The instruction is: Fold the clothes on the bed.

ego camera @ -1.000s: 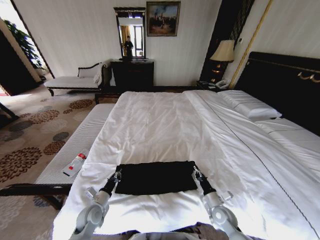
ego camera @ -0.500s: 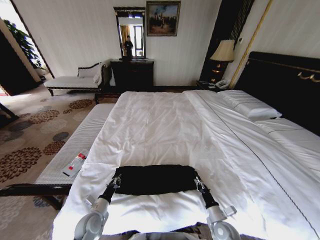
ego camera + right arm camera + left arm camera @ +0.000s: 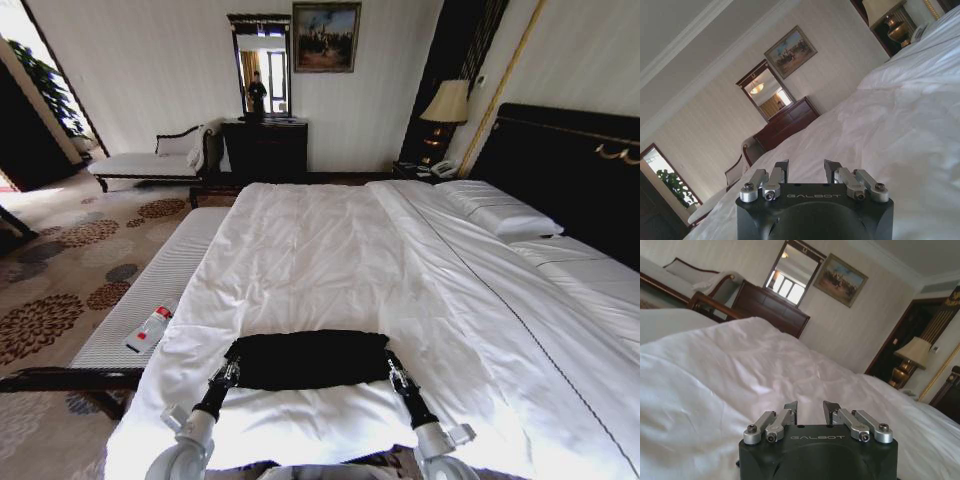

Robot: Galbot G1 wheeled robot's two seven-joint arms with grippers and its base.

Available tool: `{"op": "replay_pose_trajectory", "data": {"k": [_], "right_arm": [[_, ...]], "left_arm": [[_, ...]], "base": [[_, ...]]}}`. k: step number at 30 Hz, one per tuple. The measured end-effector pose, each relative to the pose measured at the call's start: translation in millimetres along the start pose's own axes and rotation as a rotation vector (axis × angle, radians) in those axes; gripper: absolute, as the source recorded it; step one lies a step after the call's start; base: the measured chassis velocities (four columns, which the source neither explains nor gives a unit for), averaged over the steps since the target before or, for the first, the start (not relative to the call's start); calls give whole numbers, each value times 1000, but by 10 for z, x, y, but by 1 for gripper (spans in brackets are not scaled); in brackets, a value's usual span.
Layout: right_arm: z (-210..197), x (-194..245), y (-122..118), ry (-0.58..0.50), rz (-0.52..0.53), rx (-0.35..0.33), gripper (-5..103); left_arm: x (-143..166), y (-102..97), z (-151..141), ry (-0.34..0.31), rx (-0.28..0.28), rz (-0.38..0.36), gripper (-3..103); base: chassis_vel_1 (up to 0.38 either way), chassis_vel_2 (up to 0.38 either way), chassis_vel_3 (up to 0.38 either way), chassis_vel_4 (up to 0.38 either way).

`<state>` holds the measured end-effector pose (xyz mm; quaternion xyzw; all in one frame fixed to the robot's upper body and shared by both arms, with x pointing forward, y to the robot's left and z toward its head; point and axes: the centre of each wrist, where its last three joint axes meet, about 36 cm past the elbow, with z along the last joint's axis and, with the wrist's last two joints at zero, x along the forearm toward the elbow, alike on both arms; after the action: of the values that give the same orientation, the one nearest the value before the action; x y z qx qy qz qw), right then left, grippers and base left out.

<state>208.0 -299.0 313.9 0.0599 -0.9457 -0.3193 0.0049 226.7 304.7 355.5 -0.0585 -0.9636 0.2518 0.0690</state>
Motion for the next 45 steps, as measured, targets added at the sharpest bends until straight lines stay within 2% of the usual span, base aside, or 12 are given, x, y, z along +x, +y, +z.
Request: {"op": "replay_pose_trajectory", "data": {"k": [7, 8, 10, 12, 13, 17, 19, 21, 31, 34, 41, 45], "right_arm": [[-389, -303, 317, -124, 14, -23, 56], [-411, -402, 376, -128, 13, -28, 67], [-348, -585, 406, -65, 26, -2, 73], [-202, -789, 368, 49, 28, 76, 83], [-202, -789, 368, 49, 28, 76, 83], [51, -916, 266, 228, 21, 243, 97], [88, -910, 245, 248, 23, 268, 99], [172, -831, 180, 296, 42, 327, 100], [211, -265, 193, 398, 110, 374, 100], [232, -24, 239, 424, 194, 405, 100], [101, 86, 394, 333, 260, 382, 100], [-39, 57, 670, 181, 224, 254, 100]], "left_arm": [[-136, -291, -665, -142, 52, 46, 51], [-243, -386, -774, -139, 49, 53, 56], [-450, -482, -726, -66, -46, 37, 67], [-587, -490, -455, 30, -197, -5, 78], [-587, -490, -455, 30, -197, -5, 78], [-692, -536, 125, 182, -353, -38, 93], [-686, -529, 225, 208, -378, -52, 97], [-604, -470, 462, 280, -456, -108, 99], [96, -471, 521, 410, -547, -173, 100], [346, -456, 514, 430, -602, -182, 100], [471, -438, 393, 362, -601, -189, 100], [385, -632, -47, 159, -439, -176, 100]], "base": [[0, 0, 0, 0], [0, 0, 0, 0], [0, 0, 0, 0], [0, 0, 0, 0], [0, 0, 0, 0], [0, 0, 0, 0], [0, 0, 0, 0], [0, 0, 0, 0], [0, 0, 0, 0], [0, 0, 0, 0], [0, 0, 0, 0], [0, 0, 0, 0]]}}
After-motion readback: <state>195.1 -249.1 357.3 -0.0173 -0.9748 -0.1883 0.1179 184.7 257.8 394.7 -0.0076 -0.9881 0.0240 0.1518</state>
